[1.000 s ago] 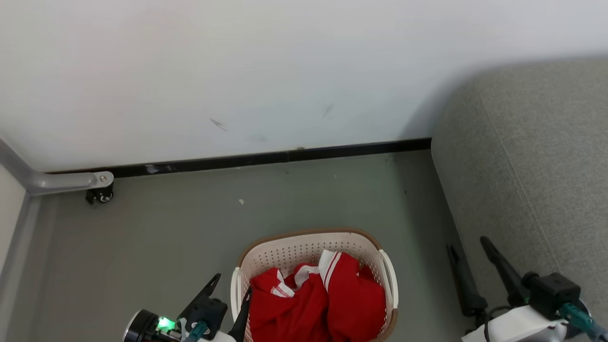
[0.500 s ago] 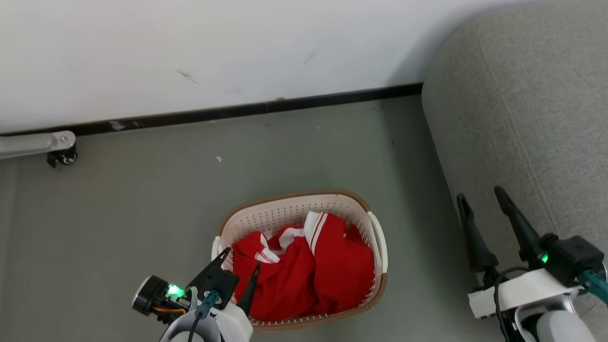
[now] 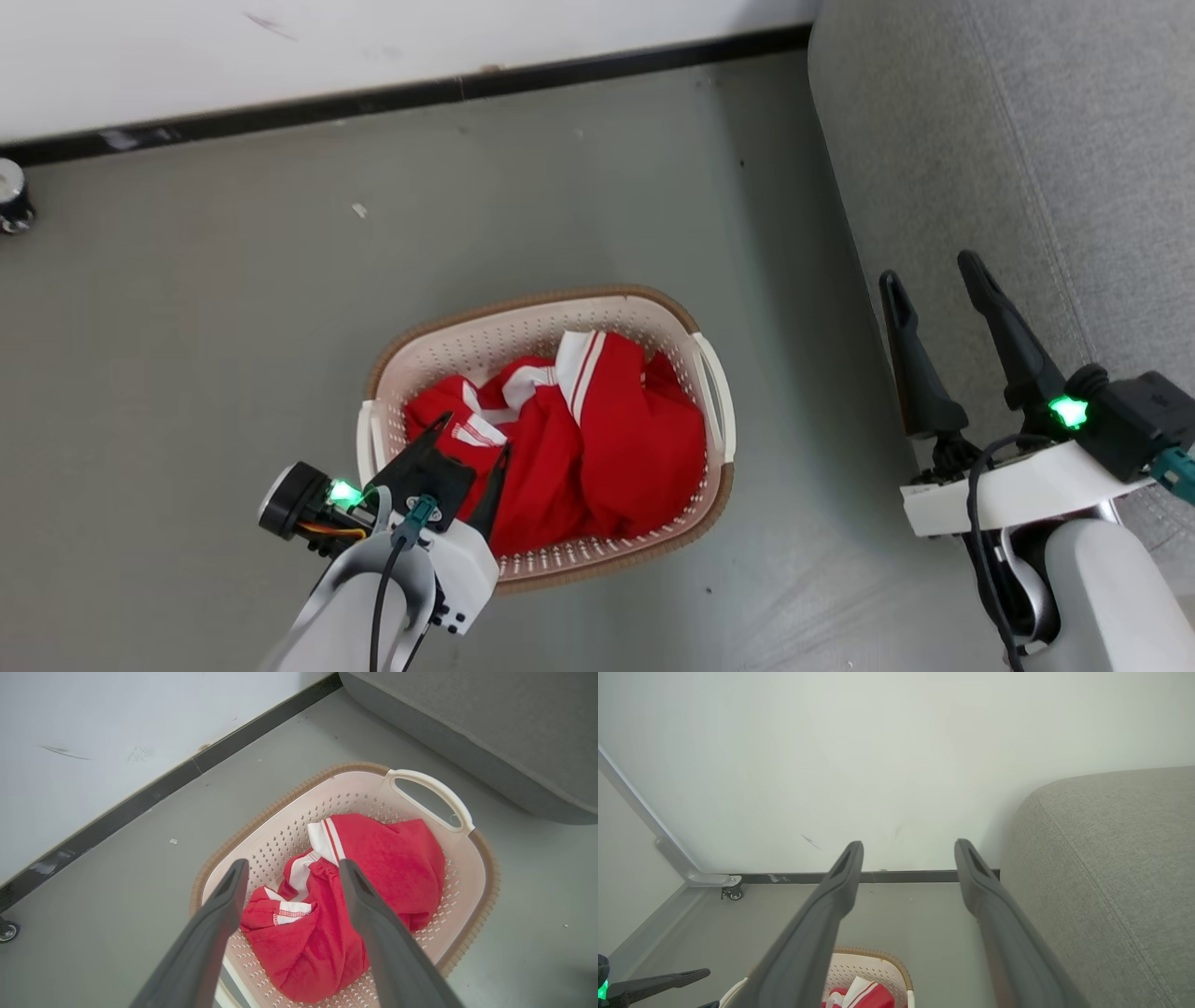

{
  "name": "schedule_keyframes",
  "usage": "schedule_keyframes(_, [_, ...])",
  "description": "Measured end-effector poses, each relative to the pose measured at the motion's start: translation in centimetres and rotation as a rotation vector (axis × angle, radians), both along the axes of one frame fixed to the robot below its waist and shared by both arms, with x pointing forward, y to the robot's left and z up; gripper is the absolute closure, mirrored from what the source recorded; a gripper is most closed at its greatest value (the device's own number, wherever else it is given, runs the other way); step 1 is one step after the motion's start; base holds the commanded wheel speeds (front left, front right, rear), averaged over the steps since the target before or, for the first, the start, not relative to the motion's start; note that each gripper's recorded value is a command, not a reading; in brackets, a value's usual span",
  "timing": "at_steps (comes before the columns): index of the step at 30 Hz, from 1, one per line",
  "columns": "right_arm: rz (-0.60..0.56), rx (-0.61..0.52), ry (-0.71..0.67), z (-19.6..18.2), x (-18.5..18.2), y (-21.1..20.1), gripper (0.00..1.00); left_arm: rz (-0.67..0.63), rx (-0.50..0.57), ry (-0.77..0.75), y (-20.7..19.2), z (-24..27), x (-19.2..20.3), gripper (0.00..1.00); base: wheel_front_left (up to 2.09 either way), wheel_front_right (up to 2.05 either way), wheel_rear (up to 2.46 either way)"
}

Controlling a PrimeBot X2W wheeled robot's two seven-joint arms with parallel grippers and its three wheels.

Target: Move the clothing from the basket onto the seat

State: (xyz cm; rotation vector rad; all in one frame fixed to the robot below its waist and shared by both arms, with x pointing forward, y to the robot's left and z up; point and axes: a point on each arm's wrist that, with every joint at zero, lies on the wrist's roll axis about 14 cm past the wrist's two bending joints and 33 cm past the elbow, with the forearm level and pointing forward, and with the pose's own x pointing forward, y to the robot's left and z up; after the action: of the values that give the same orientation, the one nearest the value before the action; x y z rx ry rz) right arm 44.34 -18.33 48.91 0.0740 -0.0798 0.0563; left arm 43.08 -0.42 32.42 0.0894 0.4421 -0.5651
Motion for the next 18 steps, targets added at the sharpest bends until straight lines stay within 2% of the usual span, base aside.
schedule_keyframes(18, [-0.025, -0.011, 0.036, -3.4, 4.5, -1.6, 0.00, -0.147, 0.028, 0.173, -4.0, -8.7, -0.7, 0.00, 0.00, 0.00, 0.00])
